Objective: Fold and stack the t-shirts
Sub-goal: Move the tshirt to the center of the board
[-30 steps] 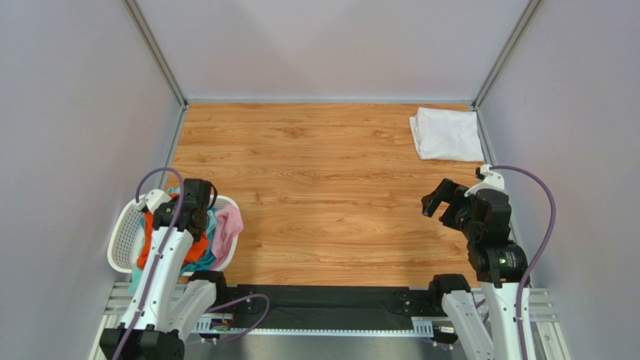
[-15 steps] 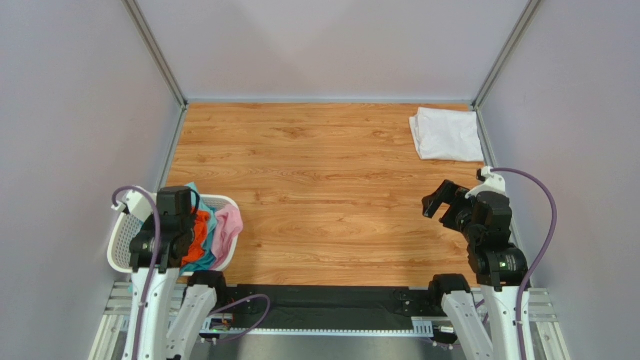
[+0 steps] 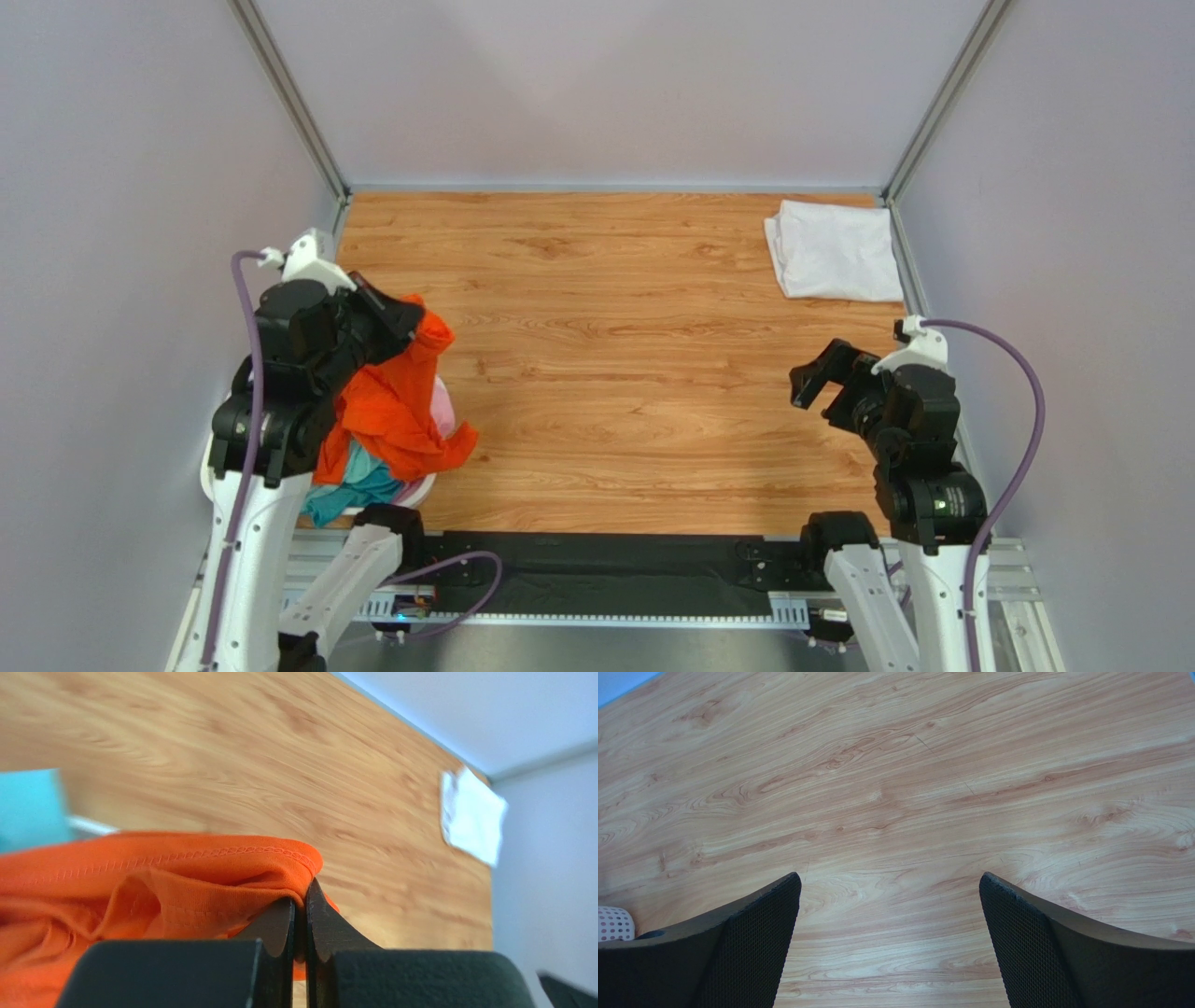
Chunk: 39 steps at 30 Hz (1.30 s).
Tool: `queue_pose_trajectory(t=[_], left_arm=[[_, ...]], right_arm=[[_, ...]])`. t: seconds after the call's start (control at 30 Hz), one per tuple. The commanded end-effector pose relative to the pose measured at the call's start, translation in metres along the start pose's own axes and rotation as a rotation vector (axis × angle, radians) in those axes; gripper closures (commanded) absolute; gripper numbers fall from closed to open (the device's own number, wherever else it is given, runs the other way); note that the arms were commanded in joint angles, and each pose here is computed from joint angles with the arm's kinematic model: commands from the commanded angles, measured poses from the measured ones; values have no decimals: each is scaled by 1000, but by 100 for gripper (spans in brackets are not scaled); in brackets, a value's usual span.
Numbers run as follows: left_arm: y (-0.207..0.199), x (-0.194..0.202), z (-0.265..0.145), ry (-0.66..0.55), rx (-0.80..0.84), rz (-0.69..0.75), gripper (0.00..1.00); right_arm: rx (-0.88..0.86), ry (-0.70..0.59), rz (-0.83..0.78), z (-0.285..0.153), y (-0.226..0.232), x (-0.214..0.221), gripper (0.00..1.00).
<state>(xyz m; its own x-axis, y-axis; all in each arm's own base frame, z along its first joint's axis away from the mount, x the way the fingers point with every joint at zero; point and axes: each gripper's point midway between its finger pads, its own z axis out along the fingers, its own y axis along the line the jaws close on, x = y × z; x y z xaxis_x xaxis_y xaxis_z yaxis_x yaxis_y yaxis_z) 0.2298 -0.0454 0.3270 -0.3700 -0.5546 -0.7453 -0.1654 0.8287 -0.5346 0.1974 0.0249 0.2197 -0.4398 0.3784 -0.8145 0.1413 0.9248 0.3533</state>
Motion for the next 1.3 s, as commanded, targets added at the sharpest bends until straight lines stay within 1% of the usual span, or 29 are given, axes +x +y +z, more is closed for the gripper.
queue_pose_trajectory(t=[0.0,0.03,0.07,0.13,0.17,0.23,0.27,0.33,0.47,0.53,0.6,0.63,0.67,0.77,0.8,0.83,0.87,0.9,0.93,0.97,1.0,1.03,1.07,1.1,1.13,1.17,1.27], left_arm=[[-83,-20,-16,-30,348,116,100],[-97,-23,-15,-20,379,129,100],[-115,-18,-20,3,438,156,100],[-141,-19,-21,12,487,208,100],[-158,-10,-28,39,547,239,100],[-188,-11,-30,45,615,271,100],[-204,-2,-37,68,668,297,100],[-232,-4,-38,62,707,326,100],[-295,19,-62,85,873,441,100],[-321,22,-69,101,937,442,100],[-335,26,-78,132,1004,434,100],[-338,26,-77,133,1005,434,100],[-335,23,-68,112,956,427,100],[-300,32,-36,87,768,430,100],[-268,57,-5,114,622,449,100],[-247,54,-6,95,572,433,100],[-226,63,4,102,502,423,100],[-184,91,28,129,362,455,100],[-163,90,24,121,321,381,100],[-136,99,32,137,244,361,100],[-115,108,35,157,202,338,100],[-82,130,39,192,153,329,100],[-65,138,43,203,115,286,100],[-35,159,50,228,51,299,100],[-24,161,47,222,41,265,100],[-14,168,47,230,25,257,100],[15,187,49,257,-23,266,100]], right_arm=[[-21,-41,-8,2,3,-7,0],[-26,-41,-6,1,4,-7,0],[-28,-38,-6,2,4,-6,0],[-26,-39,-6,2,4,-6,0],[-17,-41,-8,3,2,-6,0],[-10,-44,-4,3,1,-6,0],[-9,-46,-6,2,0,-7,0],[-8,-48,-6,2,0,-7,0],[46,-69,11,2,-10,-9,0],[49,-73,14,2,-10,-9,0],[52,-78,14,1,-11,-9,0],[56,-81,17,1,-12,-9,0],[61,-84,21,1,-13,-9,0],[61,-85,24,0,-13,-8,0],[56,-84,24,0,-13,-7,0],[51,-81,24,0,-12,-7,0],[51,-76,23,0,-12,-6,0],[48,-73,23,0,-11,-5,0],[38,-64,23,2,-9,-4,0],[34,-55,21,2,-9,-2,0],[31,-46,22,3,-8,-1,0],[17,-36,22,3,-5,-1,0],[20,-22,23,5,-5,1,0],[23,-19,27,6,-5,1,0],[-25,26,26,10,4,9,0],[-45,35,27,10,7,10,0],[-86,138,49,23,17,24,0]])
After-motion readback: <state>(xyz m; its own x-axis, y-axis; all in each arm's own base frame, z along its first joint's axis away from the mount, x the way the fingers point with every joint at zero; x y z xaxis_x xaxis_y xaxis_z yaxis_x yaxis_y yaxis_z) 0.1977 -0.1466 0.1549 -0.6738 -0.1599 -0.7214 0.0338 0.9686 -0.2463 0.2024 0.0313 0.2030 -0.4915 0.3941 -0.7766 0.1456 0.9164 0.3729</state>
